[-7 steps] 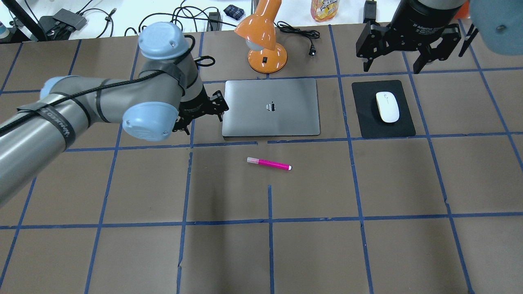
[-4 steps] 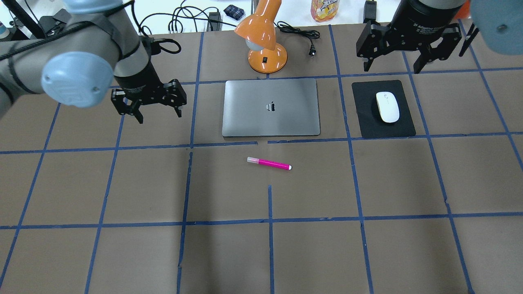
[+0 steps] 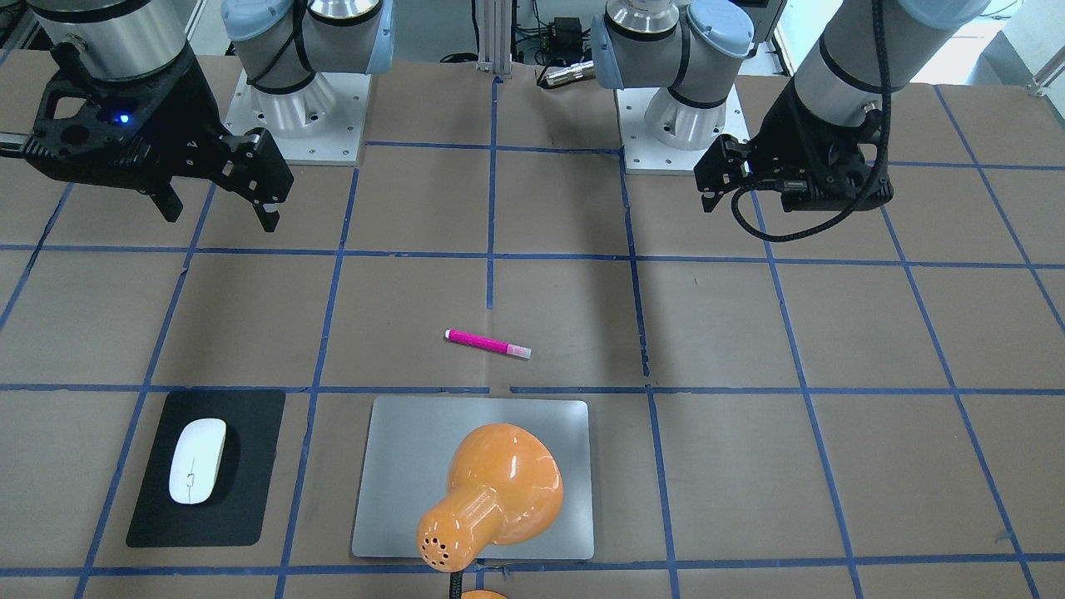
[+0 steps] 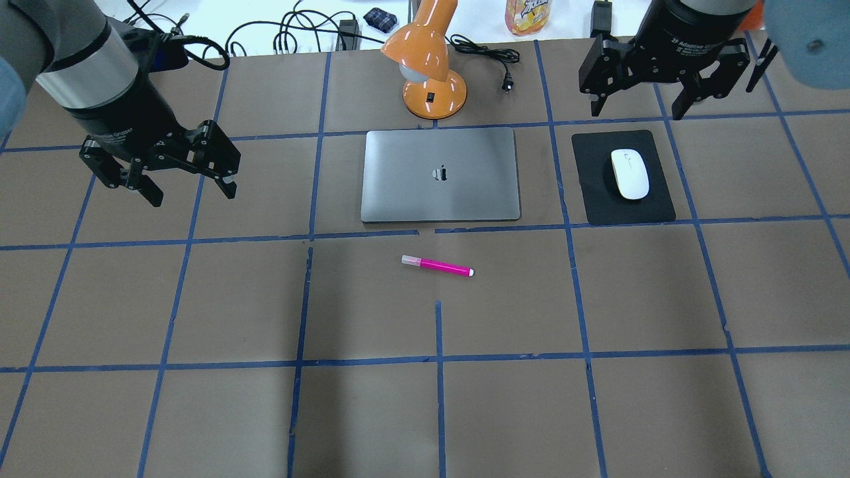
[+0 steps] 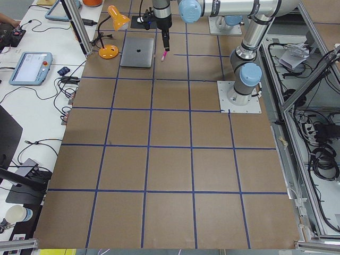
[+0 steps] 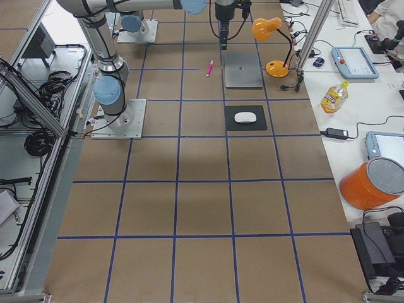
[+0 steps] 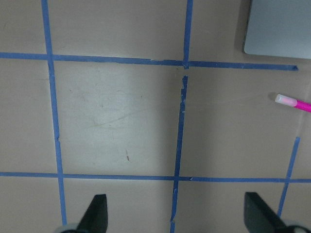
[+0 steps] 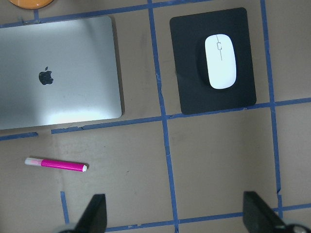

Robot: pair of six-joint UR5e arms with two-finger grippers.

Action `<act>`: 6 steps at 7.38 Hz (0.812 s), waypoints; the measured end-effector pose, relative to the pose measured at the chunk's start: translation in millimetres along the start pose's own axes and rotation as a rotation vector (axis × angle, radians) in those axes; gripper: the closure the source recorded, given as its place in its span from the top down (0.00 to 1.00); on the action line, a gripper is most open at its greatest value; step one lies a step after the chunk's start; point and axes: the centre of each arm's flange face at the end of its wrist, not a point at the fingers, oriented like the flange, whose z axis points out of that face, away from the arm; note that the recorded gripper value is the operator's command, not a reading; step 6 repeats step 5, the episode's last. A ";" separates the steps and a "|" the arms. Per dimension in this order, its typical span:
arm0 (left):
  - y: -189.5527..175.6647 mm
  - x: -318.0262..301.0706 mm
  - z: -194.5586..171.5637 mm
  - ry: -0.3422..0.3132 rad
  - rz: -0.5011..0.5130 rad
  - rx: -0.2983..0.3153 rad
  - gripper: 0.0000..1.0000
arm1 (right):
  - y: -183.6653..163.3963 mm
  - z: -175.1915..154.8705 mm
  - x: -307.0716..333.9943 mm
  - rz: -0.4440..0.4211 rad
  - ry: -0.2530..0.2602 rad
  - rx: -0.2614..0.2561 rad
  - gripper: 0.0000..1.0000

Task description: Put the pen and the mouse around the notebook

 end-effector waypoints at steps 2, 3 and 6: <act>7.7 3.1 0.8 0.000 -0.034 0.001 1.00 | 0.1 0.3 0.0 0.000 0.000 -0.001 1.00; 9.6 4.3 6.2 0.000 -0.039 -0.005 1.00 | 0.1 0.5 0.0 0.000 0.000 -0.001 1.00; 8.0 4.7 9.6 -0.003 -0.038 0.013 1.00 | 0.2 1.0 0.1 0.000 0.001 -0.002 1.00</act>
